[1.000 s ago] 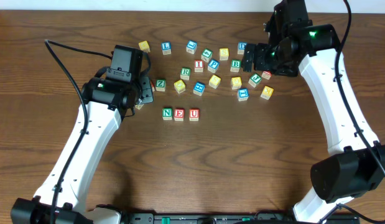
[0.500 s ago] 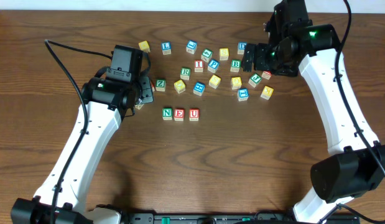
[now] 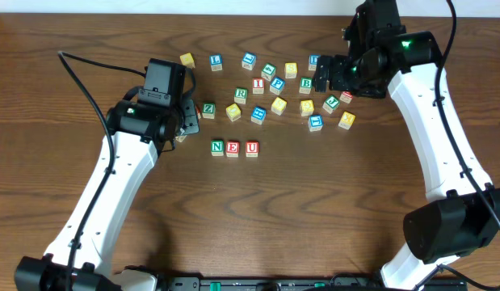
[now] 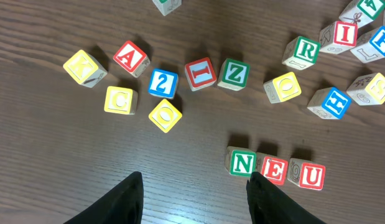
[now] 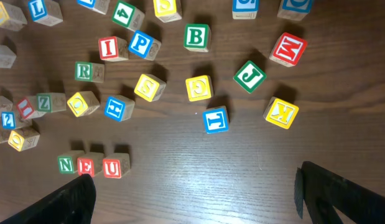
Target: Spell out NEURIPS
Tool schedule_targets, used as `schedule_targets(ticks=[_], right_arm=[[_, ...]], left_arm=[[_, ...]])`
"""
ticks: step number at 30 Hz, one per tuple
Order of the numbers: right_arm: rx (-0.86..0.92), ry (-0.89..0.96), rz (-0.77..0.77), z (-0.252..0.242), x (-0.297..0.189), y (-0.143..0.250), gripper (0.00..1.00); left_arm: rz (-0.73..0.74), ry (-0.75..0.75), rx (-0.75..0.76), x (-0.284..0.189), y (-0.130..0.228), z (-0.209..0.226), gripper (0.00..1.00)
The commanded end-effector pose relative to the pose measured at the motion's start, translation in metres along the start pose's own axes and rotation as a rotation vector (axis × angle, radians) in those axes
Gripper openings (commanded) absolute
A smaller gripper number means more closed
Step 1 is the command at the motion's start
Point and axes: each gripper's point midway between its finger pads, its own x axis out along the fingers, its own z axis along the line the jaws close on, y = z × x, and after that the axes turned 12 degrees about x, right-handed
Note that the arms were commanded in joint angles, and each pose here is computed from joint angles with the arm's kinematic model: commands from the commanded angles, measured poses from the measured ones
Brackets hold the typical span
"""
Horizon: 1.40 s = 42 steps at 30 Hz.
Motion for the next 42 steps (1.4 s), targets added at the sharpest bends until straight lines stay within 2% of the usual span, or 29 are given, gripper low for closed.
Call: schedule_targets(ticks=[1,42], right_arm=[[-0.022,-0.011,0.003,0.004,0.000,0.003,0.99],[0.009,-0.015,-0.005,0.005,0.000,0.001,0.99]], left_arm=[[0.031,0.016,0.003,0.009,0.005,-0.003,0.53],[-0.038,0.032,-0.002,0.010,-0.013,-0.007,0.53]])
